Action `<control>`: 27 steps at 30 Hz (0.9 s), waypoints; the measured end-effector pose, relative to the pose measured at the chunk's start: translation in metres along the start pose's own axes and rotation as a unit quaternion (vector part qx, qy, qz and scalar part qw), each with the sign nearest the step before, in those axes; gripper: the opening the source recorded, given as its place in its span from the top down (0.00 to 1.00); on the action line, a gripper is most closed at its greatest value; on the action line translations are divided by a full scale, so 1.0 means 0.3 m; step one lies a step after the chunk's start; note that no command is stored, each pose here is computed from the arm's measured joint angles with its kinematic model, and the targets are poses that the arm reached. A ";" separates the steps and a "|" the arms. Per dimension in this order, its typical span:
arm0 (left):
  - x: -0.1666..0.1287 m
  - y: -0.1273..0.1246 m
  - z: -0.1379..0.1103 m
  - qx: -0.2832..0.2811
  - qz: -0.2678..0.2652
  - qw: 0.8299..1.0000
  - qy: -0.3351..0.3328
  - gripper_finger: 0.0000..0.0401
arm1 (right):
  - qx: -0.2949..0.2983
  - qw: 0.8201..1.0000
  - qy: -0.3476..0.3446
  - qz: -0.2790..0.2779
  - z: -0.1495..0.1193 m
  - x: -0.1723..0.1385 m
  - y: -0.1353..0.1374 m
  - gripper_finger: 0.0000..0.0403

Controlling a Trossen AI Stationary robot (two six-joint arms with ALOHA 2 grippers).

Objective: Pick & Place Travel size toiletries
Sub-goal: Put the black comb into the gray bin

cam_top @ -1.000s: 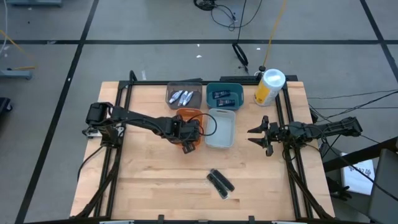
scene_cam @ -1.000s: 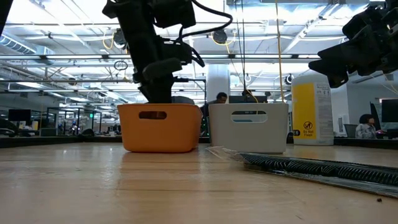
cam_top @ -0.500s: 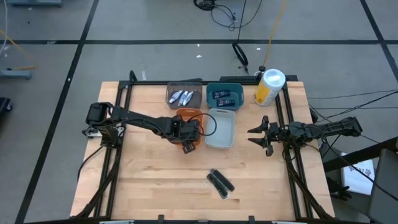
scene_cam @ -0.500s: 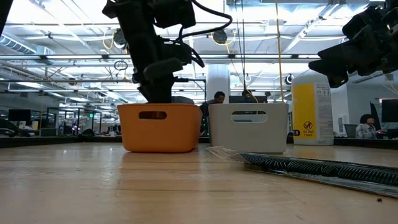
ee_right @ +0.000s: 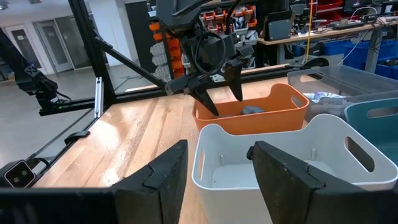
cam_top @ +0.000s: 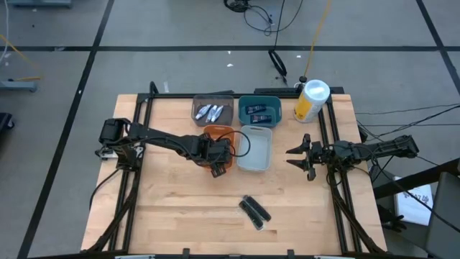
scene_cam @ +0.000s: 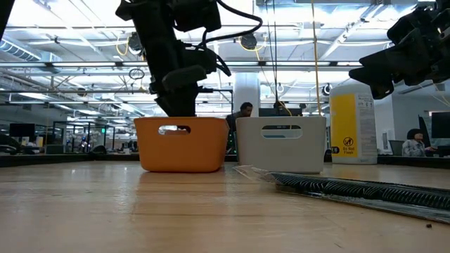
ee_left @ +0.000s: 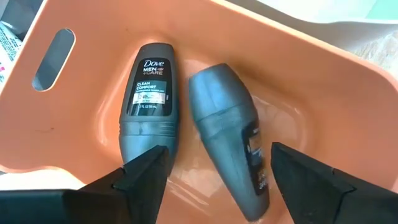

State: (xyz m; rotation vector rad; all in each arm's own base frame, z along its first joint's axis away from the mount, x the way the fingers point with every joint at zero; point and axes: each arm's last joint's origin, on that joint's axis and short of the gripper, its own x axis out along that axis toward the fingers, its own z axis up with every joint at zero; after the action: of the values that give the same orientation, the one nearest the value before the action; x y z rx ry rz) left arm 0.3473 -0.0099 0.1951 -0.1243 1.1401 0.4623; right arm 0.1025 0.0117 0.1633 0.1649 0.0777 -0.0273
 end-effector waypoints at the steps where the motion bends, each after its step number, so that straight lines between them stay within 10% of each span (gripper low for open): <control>1: 0.000 0.000 0.000 0.000 0.000 1.000 0.000 0.30 | 0.000 1.000 0.000 0.000 0.000 0.000 0.000 0.58; 15: -0.260 0.083 -0.030 -0.025 0.015 0.998 -0.058 0.30 | 0.000 1.000 0.002 0.000 -0.001 0.000 0.000 0.58; 27: -0.489 0.083 -0.236 -0.020 0.032 0.978 -0.203 0.30 | 0.019 1.000 0.020 0.000 -0.013 0.000 -0.001 0.58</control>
State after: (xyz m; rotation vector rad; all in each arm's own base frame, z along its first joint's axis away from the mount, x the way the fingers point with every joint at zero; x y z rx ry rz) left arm 0.2280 -0.0535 0.3001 -0.0247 0.7358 0.5401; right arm 0.1023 0.0119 0.1594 0.2030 0.1181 -0.0260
